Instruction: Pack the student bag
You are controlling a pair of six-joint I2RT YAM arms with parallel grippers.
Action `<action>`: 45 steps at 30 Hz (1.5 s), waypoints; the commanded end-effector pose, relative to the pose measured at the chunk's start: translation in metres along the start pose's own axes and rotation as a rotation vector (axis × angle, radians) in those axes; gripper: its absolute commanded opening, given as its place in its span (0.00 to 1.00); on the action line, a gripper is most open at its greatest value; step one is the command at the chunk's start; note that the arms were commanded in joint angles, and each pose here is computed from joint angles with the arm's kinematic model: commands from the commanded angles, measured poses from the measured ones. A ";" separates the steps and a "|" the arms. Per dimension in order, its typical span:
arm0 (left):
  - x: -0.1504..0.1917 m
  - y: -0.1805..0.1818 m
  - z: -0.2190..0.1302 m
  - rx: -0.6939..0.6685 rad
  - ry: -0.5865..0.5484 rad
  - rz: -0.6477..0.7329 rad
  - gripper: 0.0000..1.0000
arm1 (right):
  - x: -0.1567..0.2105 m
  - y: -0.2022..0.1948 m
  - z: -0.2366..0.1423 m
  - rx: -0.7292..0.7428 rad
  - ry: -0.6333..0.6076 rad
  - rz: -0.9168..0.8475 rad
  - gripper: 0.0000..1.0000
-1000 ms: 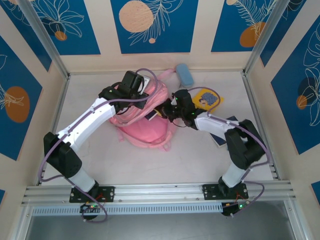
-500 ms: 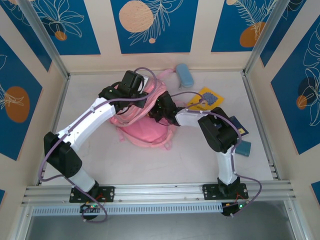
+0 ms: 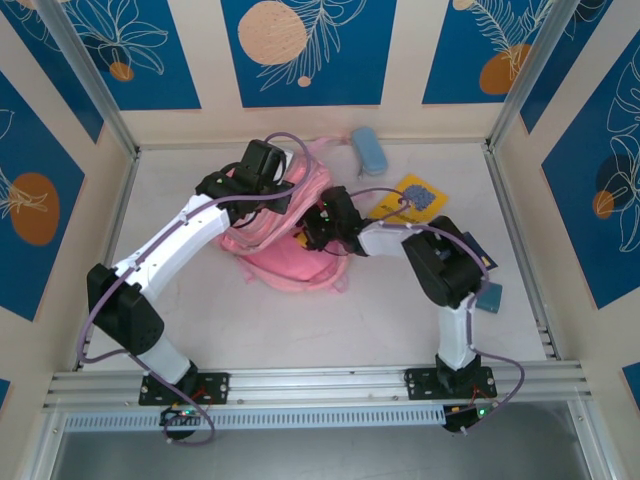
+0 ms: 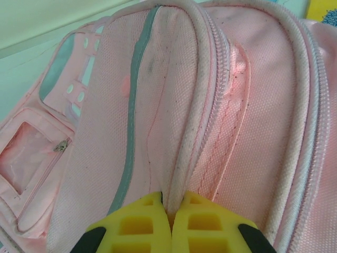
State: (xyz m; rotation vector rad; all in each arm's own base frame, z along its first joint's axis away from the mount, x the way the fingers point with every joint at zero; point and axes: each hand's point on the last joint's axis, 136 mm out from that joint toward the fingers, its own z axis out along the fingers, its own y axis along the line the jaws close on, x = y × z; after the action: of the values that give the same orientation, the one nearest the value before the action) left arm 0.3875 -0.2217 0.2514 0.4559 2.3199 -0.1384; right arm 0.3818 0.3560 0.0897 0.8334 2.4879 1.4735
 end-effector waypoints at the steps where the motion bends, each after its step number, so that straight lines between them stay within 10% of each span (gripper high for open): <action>1: -0.021 0.015 -0.015 -0.013 -0.105 -0.057 0.00 | 0.019 -0.002 -0.041 0.006 0.045 -0.063 0.55; 15: 0.084 0.053 -0.016 -0.130 0.043 -0.062 0.00 | -0.024 -0.100 -0.197 0.564 -0.303 -0.339 0.60; 20: 0.114 0.055 -0.028 -0.125 0.070 -0.184 0.39 | -0.072 -0.092 -0.221 0.731 -0.371 -0.406 0.69; 31: 0.128 0.046 -0.049 -0.051 0.049 -0.344 0.91 | -0.176 -0.075 -0.169 0.899 -0.316 -0.430 0.72; 45: 0.138 0.048 -0.053 -0.055 0.056 -0.332 1.00 | -0.201 -0.107 -0.115 0.925 -0.157 -0.340 0.70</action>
State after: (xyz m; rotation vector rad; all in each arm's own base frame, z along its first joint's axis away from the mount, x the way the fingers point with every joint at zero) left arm 0.2845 -0.1291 0.1974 0.0494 2.4128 -0.2201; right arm 0.4741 0.1151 0.0349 0.5320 2.8573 0.0302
